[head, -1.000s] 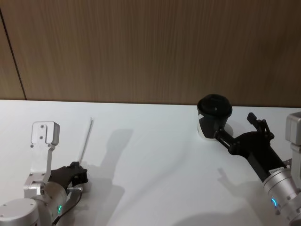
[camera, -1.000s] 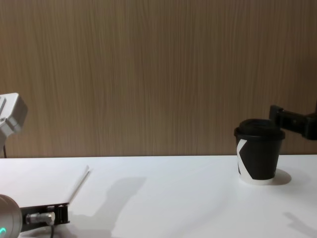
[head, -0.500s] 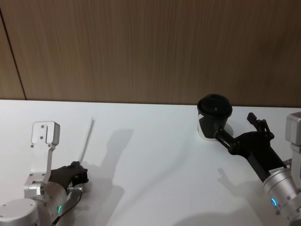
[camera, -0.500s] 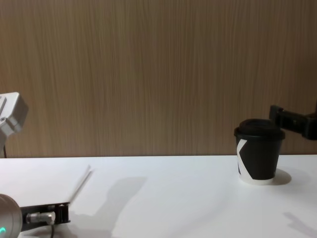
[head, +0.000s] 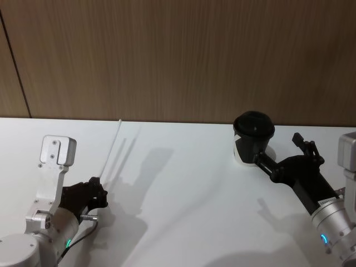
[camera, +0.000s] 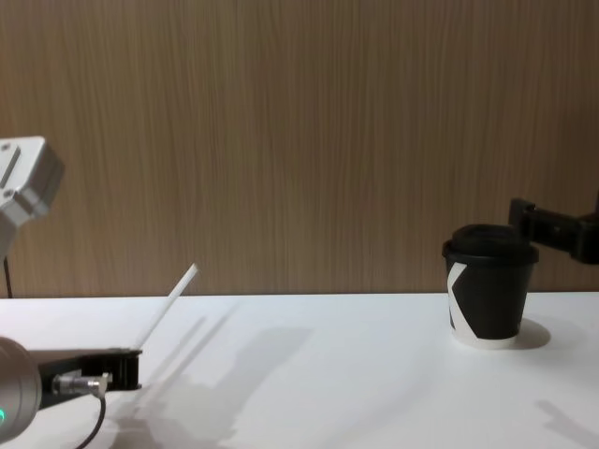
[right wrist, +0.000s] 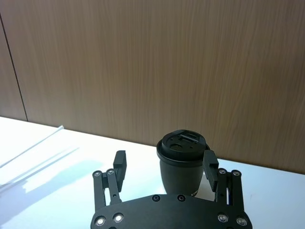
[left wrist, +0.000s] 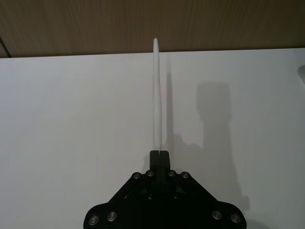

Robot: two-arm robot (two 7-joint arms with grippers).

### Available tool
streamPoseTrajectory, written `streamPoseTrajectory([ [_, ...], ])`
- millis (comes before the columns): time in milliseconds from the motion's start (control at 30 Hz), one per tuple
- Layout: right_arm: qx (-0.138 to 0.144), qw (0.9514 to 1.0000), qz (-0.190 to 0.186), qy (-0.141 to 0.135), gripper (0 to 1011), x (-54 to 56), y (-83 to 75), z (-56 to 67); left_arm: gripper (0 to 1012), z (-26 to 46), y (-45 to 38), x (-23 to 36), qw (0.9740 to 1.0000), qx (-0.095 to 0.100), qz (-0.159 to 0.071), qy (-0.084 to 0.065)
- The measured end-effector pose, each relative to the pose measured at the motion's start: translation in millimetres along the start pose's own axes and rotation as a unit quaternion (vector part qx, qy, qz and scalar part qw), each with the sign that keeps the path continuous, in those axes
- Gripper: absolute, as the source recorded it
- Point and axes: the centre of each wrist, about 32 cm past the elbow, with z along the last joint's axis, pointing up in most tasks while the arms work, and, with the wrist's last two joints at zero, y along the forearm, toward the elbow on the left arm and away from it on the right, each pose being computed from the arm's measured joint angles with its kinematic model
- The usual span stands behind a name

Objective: Pick up the straw with one hand, pass it to the other hand, and insert it into the cup.

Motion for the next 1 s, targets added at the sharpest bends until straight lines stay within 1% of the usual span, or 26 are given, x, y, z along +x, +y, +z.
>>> streamPoseTrajectory([
  [33, 0.000, 1.0000, 0.000, 0.000, 1001, 0.0, 0.0, 0.0, 0, 0.3, 0.3, 0.3, 1.0000, -0.004, -0.003, -0.003],
  [67, 0.000, 1.0000, 0.000, 0.000, 1001, 0.0, 0.0, 0.0, 0, 0.8, 1.1, 1.2, 0.9998, -0.011, -0.009, -0.011],
  [133, 0.000, 1.0000, 0.000, 0.000, 1001, 0.0, 0.0, 0.0, 0, 1.5, 1.9, 2.0, 0.9995, -0.018, -0.015, -0.019],
  [167, 0.000, 1.0000, 0.000, 0.000, 1001, 0.0, 0.0, 0.0, 0, 2.2, 2.6, 3.0, 0.9991, -0.025, -0.020, -0.027],
  [233, 0.000, 1.0000, 0.000, 0.000, 1001, 0.0, 0.0, 0.0, 0, 3.0, 3.4, 4.0, 0.9985, -0.032, -0.026, -0.036],
  [267, 0.000, 1.0000, 0.000, 0.000, 1001, 0.0, 0.0, 0.0, 0, 4.0, 4.3, 5.0, 0.9975, -0.040, -0.033, -0.047],
  [367, 0.000, 1.0000, 0.000, 0.000, 1001, 0.0, 0.0, 0.0, 0, 5.5, 5.4, 6.5, 0.9958, -0.052, -0.043, -0.061],
  [400, 0.000, 1.0000, 0.000, 0.000, 1001, 0.0, 0.0, 0.0, 0, 6.6, 6.2, 7.5, 0.9945, -0.058, -0.050, -0.071],
  [467, 0.000, 1.0000, 0.000, 0.000, 1001, 0.0, 0.0, 0.0, 0, 7.7, 6.8, 8.6, 0.9931, -0.065, -0.057, -0.079],
  [500, 0.000, 1.0000, 0.000, 0.000, 1001, 0.0, 0.0, 0.0, 0, 9.0, 7.6, 9.7, 0.9912, -0.072, -0.065, -0.090],
  [567, 0.000, 1.0000, 0.000, 0.000, 1001, 0.0, 0.0, 0.0, 0, 10.0, 8.0, 10.5, 0.9898, -0.077, -0.071, -0.096],
  [600, 0.000, 1.0000, 0.000, 0.000, 1001, 0.0, 0.0, 0.0, 0, 11.4, 8.5, 11.6, 0.9877, -0.084, -0.079, -0.106],
  [667, 0.000, 1.0000, 0.000, 0.000, 1001, 0.0, 0.0, 0.0, 0, 12.6, 8.8, 12.2, 0.9858, -0.090, -0.086, -0.113],
  [700, 0.000, 1.0000, 0.000, 0.000, 1001, 0.0, 0.0, 0.0, 0, 14.0, 9.0, 12.9, 0.9836, -0.095, -0.095, -0.121],
  [733, 0.000, 1.0000, 0.000, 0.000, 1001, 0.0, 0.0, 0.0, 0, 14.0, 9.0, 12.9, 0.9836, -0.095, -0.095, -0.121],
  [767, 0.000, 1.0000, 0.000, 0.000, 1001, 0.0, 0.0, 0.0, 0, 15.6, 9.0, 13.6, 0.9816, -0.099, -0.102, -0.127],
  [800, 0.000, 1.0000, 0.000, 0.000, 1001, 0.0, 0.0, 0.0, 0, 16.1, 9.1, 13.8, 0.9808, -0.101, -0.105, -0.130],
  [833, 0.000, 1.0000, 0.000, 0.000, 1001, 0.0, 0.0, 0.0, 0, 17.9, 8.9, 14.5, 0.9782, -0.106, -0.114, -0.137],
  [900, 0.000, 1.0000, 0.000, 0.000, 1001, 0.0, 0.0, 0.0, 0, 19.5, 8.6, 15.0, 0.9762, -0.109, -0.121, -0.143],
  [933, 0.000, 1.0000, 0.000, 0.000, 1001, 0.0, 0.0, 0.0, 0, 21.3, 8.2, 15.5, 0.9740, -0.113, -0.128, -0.148],
  [1000, 0.000, 1.0000, 0.000, 0.000, 1001, 0.0, 0.0, 0.0, 0, 23.2, 7.7, 16.1, 0.9719, -0.116, -0.136, -0.153],
])
